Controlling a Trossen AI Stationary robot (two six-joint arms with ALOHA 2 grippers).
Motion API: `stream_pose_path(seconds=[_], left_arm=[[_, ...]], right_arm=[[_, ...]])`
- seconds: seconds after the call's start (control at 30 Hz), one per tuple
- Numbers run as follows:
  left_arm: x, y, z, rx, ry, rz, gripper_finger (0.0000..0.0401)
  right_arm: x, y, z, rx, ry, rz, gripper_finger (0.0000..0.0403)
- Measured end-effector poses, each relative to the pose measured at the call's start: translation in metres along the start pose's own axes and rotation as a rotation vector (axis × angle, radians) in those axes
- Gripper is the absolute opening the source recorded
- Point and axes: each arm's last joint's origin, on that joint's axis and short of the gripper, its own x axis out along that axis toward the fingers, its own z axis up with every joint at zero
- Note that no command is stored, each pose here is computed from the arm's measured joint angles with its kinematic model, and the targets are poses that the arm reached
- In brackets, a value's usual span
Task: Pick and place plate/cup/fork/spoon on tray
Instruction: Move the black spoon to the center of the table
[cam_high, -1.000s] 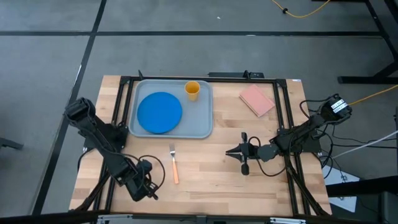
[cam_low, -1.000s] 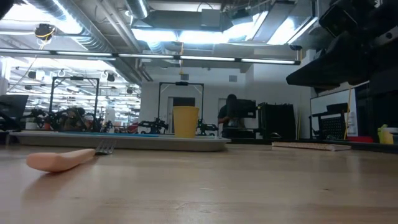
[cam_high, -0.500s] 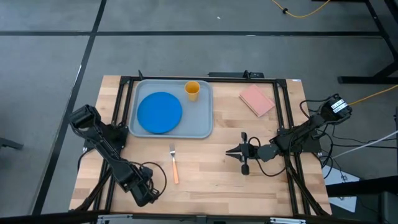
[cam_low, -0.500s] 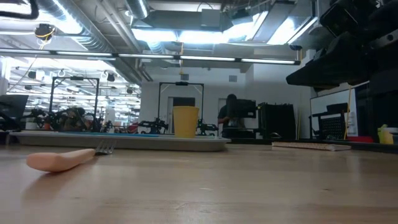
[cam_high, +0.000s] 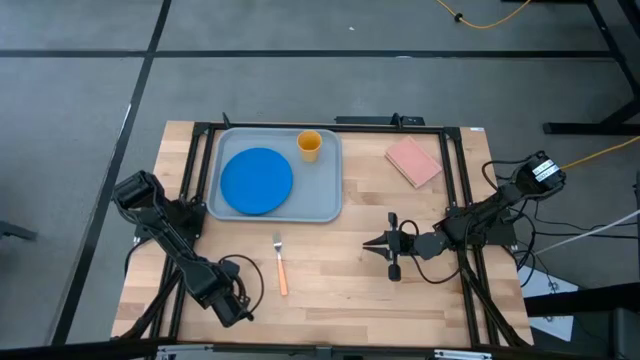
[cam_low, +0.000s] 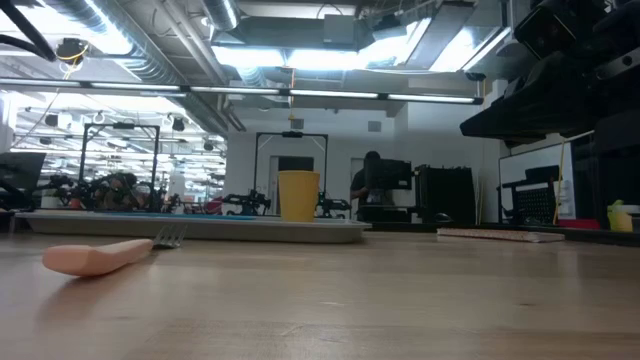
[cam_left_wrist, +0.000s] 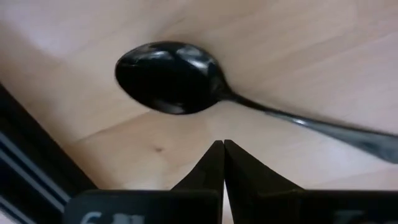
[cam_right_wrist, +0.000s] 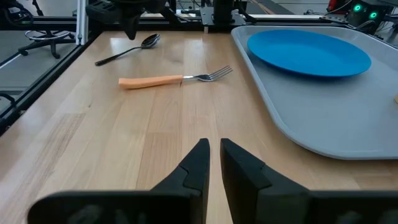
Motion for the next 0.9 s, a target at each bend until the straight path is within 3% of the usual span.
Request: stream_pose_path(seconds=[0.27,0.57,0.9], left_arm=[[-0.001,-0.004,0.006,-0.018,0.006,-0.006,0.0001],[0.018,-0.013,0.003,-0.015,0.057,0.015,0.0000],[0.015,-0.016,0.029,-0.032,-0.002,0.068,0.0000]], right_arm=[[0.000,0.000,-0.002,-0.010,0.015,-0.003,0.0045],[0.000,-0.002,-0.009,-0.048,0.078,-0.016,0.0045],[0.000,-0.002,-0.009,-0.044,0.081,-0.017,0.0045]])
